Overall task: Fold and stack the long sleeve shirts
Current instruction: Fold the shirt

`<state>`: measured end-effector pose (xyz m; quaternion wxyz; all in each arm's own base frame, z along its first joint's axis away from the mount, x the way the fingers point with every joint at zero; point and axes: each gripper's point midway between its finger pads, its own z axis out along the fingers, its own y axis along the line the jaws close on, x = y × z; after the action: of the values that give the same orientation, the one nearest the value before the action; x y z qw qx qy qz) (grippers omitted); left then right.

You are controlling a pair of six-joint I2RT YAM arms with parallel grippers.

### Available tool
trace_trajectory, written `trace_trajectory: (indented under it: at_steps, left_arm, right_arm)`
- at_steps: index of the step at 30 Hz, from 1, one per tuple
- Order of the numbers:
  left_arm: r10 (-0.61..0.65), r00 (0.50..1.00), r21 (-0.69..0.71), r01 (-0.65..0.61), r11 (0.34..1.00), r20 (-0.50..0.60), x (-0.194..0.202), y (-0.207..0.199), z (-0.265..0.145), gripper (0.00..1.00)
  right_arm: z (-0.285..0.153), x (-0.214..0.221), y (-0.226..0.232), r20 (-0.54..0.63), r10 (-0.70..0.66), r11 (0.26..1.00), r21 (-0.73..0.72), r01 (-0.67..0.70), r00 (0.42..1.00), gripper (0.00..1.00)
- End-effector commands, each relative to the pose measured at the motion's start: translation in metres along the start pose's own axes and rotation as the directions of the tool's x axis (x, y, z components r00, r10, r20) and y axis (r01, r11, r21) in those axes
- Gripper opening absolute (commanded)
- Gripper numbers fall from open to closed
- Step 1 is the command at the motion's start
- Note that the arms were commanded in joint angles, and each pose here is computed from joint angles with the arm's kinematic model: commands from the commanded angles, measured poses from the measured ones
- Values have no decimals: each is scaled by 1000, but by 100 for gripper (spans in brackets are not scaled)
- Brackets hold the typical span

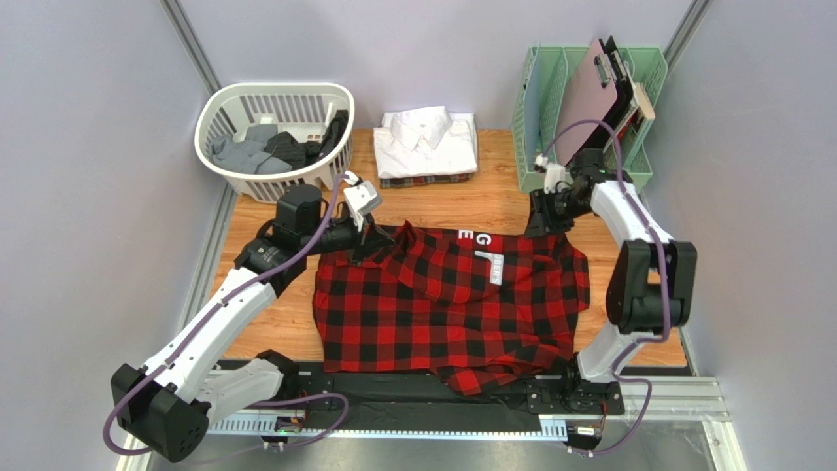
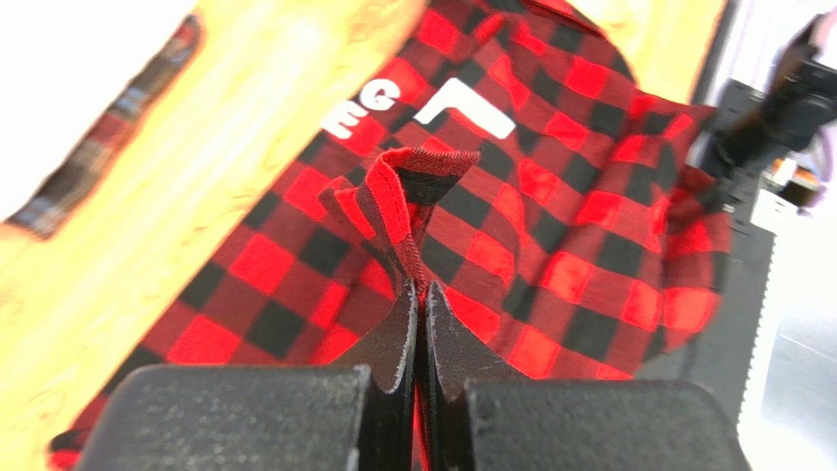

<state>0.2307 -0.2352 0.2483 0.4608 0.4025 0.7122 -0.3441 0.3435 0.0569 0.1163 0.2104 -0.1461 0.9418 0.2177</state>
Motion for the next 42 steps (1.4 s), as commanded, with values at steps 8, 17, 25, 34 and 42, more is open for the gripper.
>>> trace_trajectory:
  at_steps: [8,17,25,34,42]
  left_arm:
    - [-4,974,-120,-23,993,-226,85,58,10,0]
    - [-76,878,-308,-83,948,-473,147,122,-10,24]
    - [24,816,-169,-147,975,-577,129,151,-27,64]
    - [128,674,-37,-225,974,-727,153,203,-8,64]
    - [180,617,-48,-333,942,-766,150,251,8,63]
  right_arm:
    - [45,41,-31,-224,51,999,27,-46,973,36]
    - [17,26,-23,-194,-15,999,40,24,981,36]
    - [-7,10,-37,-155,-126,977,150,150,980,35]
    - [-12,67,-37,-251,-129,968,179,177,959,32]
    - [0,112,-47,-308,-109,958,223,183,945,28]
